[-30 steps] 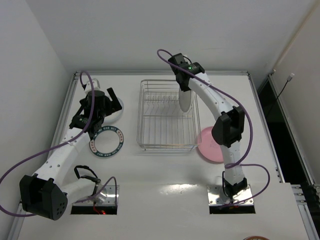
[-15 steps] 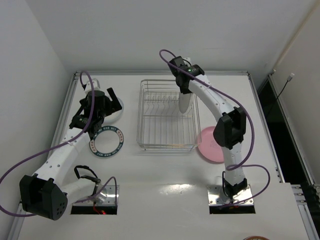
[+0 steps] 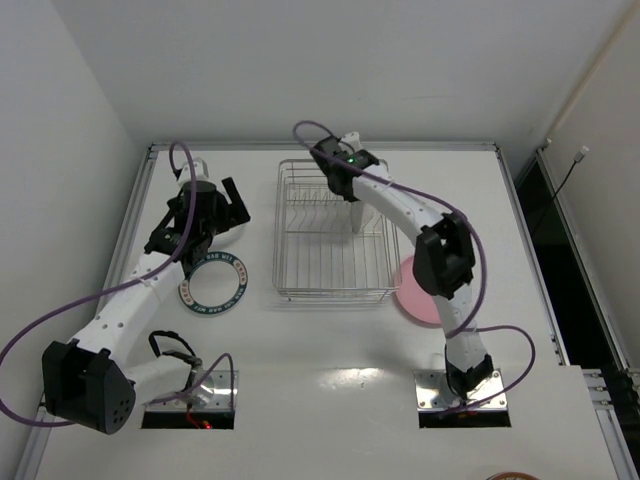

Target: Load the plates into the dish rack

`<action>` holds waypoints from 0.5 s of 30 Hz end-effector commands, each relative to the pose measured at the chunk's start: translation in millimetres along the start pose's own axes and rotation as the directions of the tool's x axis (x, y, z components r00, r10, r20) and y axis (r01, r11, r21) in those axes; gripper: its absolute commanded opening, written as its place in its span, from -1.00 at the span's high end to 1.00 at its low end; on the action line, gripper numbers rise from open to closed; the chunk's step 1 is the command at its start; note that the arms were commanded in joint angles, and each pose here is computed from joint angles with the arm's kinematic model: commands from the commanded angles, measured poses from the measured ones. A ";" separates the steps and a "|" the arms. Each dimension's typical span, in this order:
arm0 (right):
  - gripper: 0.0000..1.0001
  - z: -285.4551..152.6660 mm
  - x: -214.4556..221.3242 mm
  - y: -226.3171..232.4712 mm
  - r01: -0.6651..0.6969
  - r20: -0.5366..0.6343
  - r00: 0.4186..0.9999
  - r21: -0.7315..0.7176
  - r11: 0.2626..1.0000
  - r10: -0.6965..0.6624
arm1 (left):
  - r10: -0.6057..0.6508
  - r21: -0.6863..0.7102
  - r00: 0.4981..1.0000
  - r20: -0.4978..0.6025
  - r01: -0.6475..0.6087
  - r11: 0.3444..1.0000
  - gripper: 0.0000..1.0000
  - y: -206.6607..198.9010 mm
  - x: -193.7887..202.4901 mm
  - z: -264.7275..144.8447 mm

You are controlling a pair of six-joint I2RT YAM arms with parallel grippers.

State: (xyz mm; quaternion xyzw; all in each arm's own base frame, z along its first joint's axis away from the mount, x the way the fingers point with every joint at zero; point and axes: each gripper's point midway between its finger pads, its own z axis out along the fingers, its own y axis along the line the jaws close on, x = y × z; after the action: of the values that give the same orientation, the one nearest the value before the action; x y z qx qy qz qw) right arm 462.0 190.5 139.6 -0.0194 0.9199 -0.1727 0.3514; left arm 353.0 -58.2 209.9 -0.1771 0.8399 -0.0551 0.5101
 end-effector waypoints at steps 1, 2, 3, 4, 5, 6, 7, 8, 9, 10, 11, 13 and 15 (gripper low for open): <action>1.00 58.2 154.5 98.0 0.058 -0.381 0.915 -0.204 0.977 -0.134 | -0.010 0.046 0.999 0.037 0.008 0.999 -1.00 -16.8 -18.4 -5.0; 1.00 56.3 154.9 100.0 0.070 -0.371 0.918 -0.201 0.977 -0.142 | -0.010 0.046 0.999 0.037 0.008 0.999 -1.00 -16.8 -18.4 -5.0; 1.00 58.1 151.1 102.9 0.071 -0.354 0.924 -0.211 0.975 -0.144 | -0.010 0.046 0.999 0.037 0.008 0.999 -1.00 -16.8 -18.4 -5.0; 1.00 55.7 150.5 101.0 0.071 -0.353 0.925 -0.212 0.975 -0.144 | -0.010 0.046 0.999 0.037 0.008 0.999 -1.00 -16.8 -18.4 -5.0; 1.00 55.6 150.5 100.9 0.071 -0.353 0.925 -0.212 0.975 -0.144 | -0.010 0.046 0.999 0.037 0.008 0.999 -1.00 -16.8 -18.4 -5.0; 1.00 55.6 150.5 100.9 0.071 -0.353 0.925 -0.212 0.975 -0.144 | -0.006 0.053 0.999 0.034 0.004 0.999 -1.00 -19.7 -16.9 -5.9; 1.00 55.6 150.5 100.9 0.071 -0.353 0.925 -0.212 0.975 -0.144 | -0.006 0.053 0.999 0.034 0.004 0.999 -1.00 -19.8 -16.9 -5.9; 1.00 55.6 150.5 100.9 0.071 -0.353 0.925 -0.212 0.975 -0.144 | -0.006 0.053 0.999 0.034 0.004 0.999 -1.00 -19.8 -16.9 -5.9; 1.00 54.8 152.3 99.3 0.076 -0.360 0.921 -0.209 0.975 -0.149 | -0.006 0.053 0.999 0.033 0.004 0.999 -1.00 -18.1 -14.8 -7.0; 1.00 53.9 154.2 97.6 0.081 -0.368 0.917 -0.206 0.975 -0.154 | -0.006 0.053 0.999 0.033 0.004 0.999 -1.00 -18.1 -14.8 -7.0; 0.86 53.7 149.1 93.8 0.069 -0.364 0.921 -0.203 0.977 -0.141 | -0.006 0.053 0.999 0.033 0.004 0.999 -1.00 -18.1 -14.8 -7.0; 0.49 50.1 143.8 84.9 0.064 -0.362 0.923 -0.191 0.980 -0.131 | -0.002 0.048 1.000 0.026 0.001 0.999 -1.00 -16.4 -11.0 -6.0; -0.99 44.4 134.1 78.0 0.073 -0.338 0.932 -0.180 0.981 -0.132 | -0.002 0.048 1.000 0.026 0.001 0.999 -1.00 -16.4 -10.9 -6.0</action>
State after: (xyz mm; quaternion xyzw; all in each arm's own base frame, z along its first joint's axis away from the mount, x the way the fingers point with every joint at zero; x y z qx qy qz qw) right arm 459.5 196.5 113.2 -0.0298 0.9116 -0.2123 0.3507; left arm 353.9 -65.0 210.9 -0.1696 0.8418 -0.0602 0.5088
